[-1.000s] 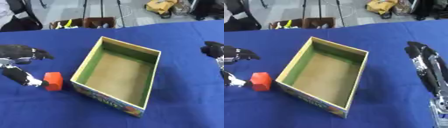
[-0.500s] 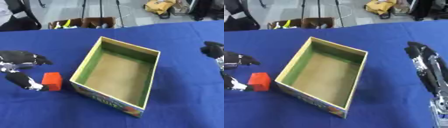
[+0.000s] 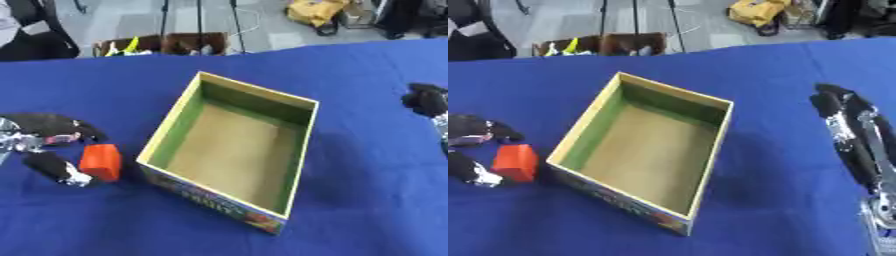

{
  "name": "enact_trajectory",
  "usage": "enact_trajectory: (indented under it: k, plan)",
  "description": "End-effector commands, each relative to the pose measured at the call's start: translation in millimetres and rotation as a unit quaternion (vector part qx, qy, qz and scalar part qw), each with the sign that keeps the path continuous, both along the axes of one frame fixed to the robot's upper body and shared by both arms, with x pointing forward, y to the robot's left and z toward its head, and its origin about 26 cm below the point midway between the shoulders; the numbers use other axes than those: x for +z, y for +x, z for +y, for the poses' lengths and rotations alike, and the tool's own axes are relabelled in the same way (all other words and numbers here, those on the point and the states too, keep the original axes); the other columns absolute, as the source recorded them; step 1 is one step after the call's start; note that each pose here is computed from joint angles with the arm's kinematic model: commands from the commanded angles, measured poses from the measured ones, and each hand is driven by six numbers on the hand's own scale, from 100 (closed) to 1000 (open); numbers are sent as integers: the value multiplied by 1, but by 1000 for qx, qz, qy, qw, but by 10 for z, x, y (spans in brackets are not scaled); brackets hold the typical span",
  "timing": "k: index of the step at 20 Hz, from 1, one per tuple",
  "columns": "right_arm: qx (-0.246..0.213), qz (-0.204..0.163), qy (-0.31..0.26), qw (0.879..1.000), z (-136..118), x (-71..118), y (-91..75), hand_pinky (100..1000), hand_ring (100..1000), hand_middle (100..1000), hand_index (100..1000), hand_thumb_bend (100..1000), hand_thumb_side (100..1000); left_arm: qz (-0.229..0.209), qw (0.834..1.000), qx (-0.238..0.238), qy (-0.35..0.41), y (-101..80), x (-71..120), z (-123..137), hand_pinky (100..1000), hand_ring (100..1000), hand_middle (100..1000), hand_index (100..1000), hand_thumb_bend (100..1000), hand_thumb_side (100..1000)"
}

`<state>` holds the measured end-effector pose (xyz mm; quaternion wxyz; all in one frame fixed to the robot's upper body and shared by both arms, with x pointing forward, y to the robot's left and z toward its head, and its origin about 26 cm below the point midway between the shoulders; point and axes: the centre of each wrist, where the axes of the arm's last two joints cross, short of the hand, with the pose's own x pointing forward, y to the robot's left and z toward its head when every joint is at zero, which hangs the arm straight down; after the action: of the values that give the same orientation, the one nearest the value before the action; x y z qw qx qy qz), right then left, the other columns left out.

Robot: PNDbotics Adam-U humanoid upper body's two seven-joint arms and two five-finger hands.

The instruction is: Pick up objects on the table and place them in the box.

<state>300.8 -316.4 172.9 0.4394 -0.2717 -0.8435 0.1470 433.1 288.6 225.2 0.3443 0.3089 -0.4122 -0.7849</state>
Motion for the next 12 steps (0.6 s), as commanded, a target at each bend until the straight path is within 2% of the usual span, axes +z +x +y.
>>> enact_trajectory:
  k: [1,5,12]
  plan:
    - [-5,-11,-11,1000,-32,69,-6,838,773,696,850,462,1000,38,996,-44,66,13,103,31,600,792,789,955,545,831]
    - [-6,-11,-11,1000,-36,65,-7,838,773,696,850,461,1000,41,996,-42,66,23,78,29,573,770,737,917,536,818]
    - [-8,-10,-11,1000,-43,61,-8,839,773,697,850,461,1000,18,998,-33,51,-18,215,-13,432,645,563,782,345,705]
